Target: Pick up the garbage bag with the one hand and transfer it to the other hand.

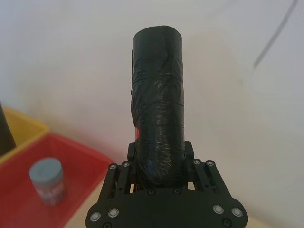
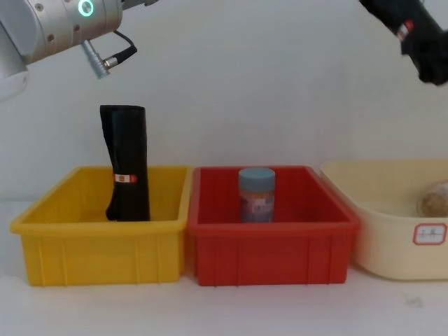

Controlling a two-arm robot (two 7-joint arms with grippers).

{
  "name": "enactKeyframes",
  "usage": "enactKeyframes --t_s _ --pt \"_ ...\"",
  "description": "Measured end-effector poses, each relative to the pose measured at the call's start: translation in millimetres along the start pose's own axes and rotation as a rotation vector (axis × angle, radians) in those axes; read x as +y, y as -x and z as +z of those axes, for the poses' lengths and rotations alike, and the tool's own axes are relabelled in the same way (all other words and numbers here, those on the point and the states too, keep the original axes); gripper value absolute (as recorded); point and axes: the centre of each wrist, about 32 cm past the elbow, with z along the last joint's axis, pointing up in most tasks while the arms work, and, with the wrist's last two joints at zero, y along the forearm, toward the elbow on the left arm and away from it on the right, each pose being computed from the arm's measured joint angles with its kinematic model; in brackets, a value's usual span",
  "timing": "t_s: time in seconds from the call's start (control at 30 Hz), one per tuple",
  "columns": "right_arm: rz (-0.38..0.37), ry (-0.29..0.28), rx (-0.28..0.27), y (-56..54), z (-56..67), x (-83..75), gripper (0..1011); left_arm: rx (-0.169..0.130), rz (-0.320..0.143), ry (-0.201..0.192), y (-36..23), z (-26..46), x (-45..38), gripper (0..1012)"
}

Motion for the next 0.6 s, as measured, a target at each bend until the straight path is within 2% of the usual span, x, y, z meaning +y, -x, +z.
enactKeyframes --t_s 0.23,0.37,0.4,0.6 --pt "-0.017 0.092 0.035 -3.1 -16.3 -13.0 535 0.000 0.000 0.000 0.0 0.0 0.0 1000" --pt "-0.013 0.154 0.069 -3.0 -32.9 -23.7 535 0.000 0.000 0.000 0.0 0.0 0.0 1000" --pt "-0.013 0.154 0.069 -3.0 -32.9 -23.7 535 0.000 0.000 0.000 0.0 0.0 0.0 1000" --pt "0.011 0.201 0.113 -1.4 -51.5 -38.9 535 0.000 0.000 0.000 0.0 0.0 0.0 1000"
